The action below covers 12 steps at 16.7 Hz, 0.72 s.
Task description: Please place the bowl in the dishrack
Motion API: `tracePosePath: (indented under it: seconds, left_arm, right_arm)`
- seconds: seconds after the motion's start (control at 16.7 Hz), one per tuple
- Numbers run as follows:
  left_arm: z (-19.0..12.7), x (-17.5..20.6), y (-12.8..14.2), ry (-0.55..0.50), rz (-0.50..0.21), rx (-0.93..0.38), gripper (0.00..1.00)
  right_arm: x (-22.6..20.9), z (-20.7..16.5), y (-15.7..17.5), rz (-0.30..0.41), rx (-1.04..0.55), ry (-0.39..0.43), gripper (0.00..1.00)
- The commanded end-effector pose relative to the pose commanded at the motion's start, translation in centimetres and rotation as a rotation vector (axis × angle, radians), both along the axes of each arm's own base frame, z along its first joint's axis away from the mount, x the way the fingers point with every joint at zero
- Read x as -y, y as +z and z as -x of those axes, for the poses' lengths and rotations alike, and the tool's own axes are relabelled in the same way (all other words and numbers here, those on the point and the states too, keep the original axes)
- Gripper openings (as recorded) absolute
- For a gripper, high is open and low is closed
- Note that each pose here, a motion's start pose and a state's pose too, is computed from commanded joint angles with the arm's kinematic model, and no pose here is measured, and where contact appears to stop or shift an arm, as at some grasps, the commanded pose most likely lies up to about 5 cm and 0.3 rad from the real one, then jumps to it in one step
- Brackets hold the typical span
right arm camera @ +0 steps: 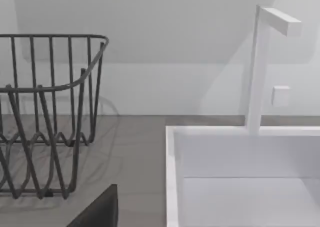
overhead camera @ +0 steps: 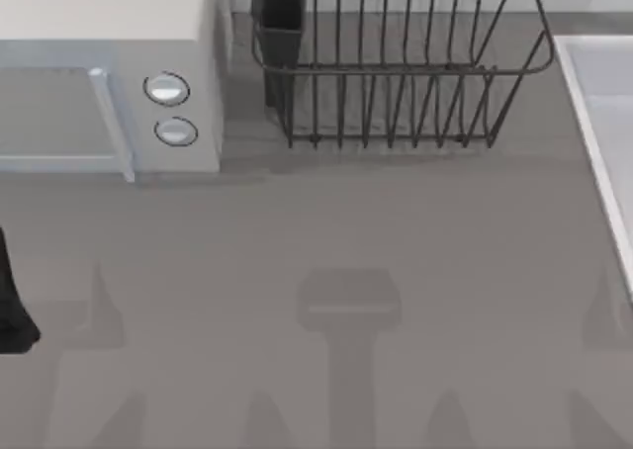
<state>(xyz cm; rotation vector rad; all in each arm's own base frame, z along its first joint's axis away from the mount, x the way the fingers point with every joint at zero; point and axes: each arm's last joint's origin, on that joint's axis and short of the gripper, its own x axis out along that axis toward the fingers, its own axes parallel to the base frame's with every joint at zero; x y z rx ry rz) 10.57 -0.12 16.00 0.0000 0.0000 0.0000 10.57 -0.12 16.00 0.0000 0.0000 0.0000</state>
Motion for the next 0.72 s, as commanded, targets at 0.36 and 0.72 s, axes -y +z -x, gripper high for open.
tracePosePath:
  seconds: [0.36, 0.72]
  left_arm:
    - [0.0, 0.0, 0.0, 0.000, 0.000, 0.000, 1.00]
    - [0.0, 0.0, 0.0, 0.000, 0.000, 0.000, 1.00]
  right_arm:
    - [0.6, -0.1, 1.9, 0.056, -0.099, -0.057, 1.00]
    - [3.3, -2.8, 6.7, 0.175, -0.567, -0.174, 1.00]
